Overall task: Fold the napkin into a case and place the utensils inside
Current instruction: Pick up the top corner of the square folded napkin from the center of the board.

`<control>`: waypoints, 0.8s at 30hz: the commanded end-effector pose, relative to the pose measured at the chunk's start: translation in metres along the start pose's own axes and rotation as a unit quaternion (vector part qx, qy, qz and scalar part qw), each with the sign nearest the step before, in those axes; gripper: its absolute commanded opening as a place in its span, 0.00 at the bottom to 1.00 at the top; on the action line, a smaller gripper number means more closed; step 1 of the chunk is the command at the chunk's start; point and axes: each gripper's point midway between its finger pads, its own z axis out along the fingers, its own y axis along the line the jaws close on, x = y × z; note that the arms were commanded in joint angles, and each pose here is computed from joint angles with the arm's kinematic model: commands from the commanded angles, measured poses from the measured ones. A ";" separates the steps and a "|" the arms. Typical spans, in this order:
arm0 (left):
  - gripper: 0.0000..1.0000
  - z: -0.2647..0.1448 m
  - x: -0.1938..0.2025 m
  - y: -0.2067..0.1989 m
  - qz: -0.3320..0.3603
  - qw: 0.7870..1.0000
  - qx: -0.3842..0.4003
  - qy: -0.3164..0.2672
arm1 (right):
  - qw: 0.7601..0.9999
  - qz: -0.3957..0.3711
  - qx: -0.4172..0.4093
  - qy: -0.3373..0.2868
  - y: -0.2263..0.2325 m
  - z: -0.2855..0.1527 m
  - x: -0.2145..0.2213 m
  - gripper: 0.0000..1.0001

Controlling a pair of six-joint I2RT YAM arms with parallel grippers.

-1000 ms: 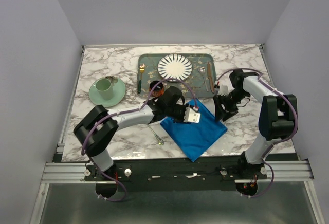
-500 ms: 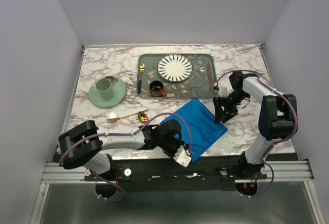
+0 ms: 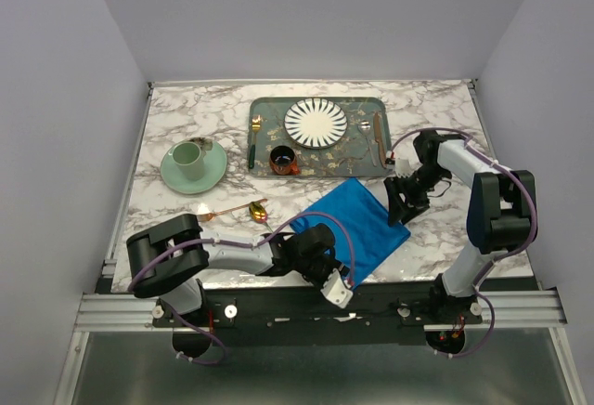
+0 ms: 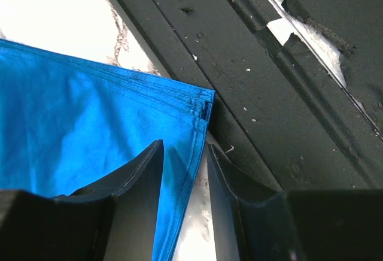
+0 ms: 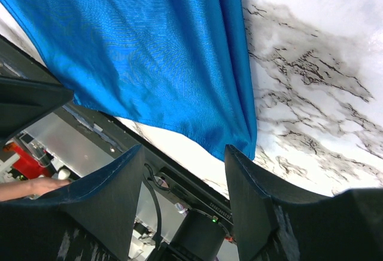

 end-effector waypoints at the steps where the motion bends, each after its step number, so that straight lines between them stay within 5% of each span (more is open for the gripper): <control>1: 0.43 0.005 -0.002 0.001 0.021 1.000 0.002 -0.009 | 1.000 0.002 -0.007 0.012 0.000 0.003 0.004 0.64; 8: 0.36 0.007 -0.003 -0.002 0.020 1.000 0.010 -0.015 | 1.000 0.003 -0.007 0.014 -0.001 0.004 0.004 0.64; 15: 0.08 0.002 -0.007 0.005 0.028 0.999 0.000 -0.023 | 1.000 0.006 -0.010 0.017 -0.001 0.006 0.004 0.64; 24: 0.00 -0.014 -0.014 0.014 0.045 0.998 0.000 -0.039 | 1.000 0.006 -0.011 0.019 -0.002 0.006 0.003 0.64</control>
